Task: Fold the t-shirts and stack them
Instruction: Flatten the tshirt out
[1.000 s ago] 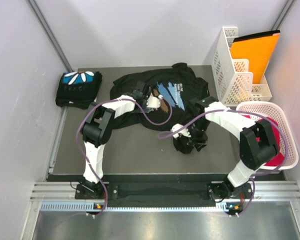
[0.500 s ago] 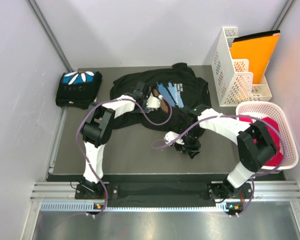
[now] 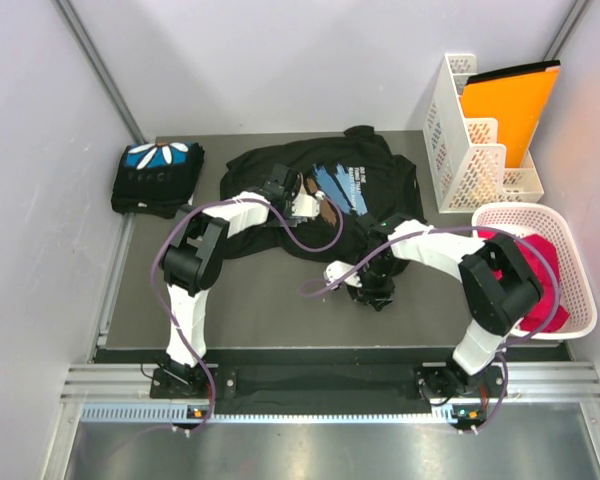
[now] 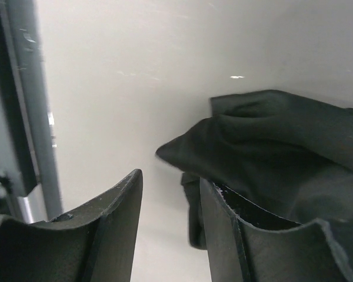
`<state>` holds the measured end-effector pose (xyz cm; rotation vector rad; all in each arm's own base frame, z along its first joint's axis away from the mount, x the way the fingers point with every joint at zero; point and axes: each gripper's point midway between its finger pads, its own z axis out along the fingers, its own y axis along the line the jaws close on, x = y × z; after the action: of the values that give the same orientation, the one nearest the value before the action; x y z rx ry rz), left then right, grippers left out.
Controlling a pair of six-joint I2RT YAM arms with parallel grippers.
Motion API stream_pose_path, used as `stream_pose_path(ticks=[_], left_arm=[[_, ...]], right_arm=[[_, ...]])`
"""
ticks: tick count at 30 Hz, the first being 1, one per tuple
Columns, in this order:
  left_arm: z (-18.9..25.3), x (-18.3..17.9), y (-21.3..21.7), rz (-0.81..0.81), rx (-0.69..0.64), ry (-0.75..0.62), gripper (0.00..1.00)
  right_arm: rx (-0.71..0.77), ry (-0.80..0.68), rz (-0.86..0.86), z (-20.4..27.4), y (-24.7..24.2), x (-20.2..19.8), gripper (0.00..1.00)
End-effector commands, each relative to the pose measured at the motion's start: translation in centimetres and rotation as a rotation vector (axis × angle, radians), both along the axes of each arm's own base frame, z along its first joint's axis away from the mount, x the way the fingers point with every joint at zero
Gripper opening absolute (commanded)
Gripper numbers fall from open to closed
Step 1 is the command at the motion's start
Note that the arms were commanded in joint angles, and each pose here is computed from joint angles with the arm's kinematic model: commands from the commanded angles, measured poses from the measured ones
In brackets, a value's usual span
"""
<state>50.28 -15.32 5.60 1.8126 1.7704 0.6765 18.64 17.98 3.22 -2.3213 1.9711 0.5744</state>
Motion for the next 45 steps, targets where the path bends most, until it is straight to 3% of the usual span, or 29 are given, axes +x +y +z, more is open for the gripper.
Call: stream_pose_path(ticks=[1,12,23,26,30,34,37,38,43,45], left_arm=[[3.0,0.7,0.8,0.014,-0.019,-0.067,0.93],[3.1,1.0,0.7,0.015,-0.029,-0.073,0.93],[3.2,1.3,0.6,0.016,-0.035,-0.078,0.93],[3.1,1.2,0.6,0.016,-0.034,-0.075,0.93],[3.0,1.1,0.6,0.019,-0.034,-0.071,0.93],[2.9,0.9,0.7,0.016,-0.032,-0.066,0.93],[3.1,1.0,0.7,0.01,-0.031,-0.073,0.93],[3.2,1.1,0.7,0.011,-0.032,-0.076,0.93],[3.4,1.5,0.4,0.018,-0.046,-0.088,0.93],[3.3,1.5,0.4,0.02,-0.049,-0.086,0.93]], right_arm=[[-0.005,-0.062,0.0,-0.8,0.5,1.5,0.44],[-0.072,-0.202,-0.013,-0.2,-1.8,4.8,0.44],[-0.098,-0.237,0.017,-1.7,-2.4,5.8,0.44],[-0.098,-0.266,0.011,-2.5,-2.3,6.5,0.41],[-0.108,-0.296,0.002,-3.2,-2.4,7.2,0.0],[-0.116,-0.291,0.024,-2.2,-2.8,7.0,0.0],[-0.046,-0.231,0.078,1.8,-1.9,6.7,0.0],[-0.037,-0.139,0.12,2.9,-2.3,4.7,0.0],[0.012,0.012,0.167,8.2,-2.7,3.9,0.0],[0.014,-0.037,0.154,9.5,-2.4,5.2,0.0]])
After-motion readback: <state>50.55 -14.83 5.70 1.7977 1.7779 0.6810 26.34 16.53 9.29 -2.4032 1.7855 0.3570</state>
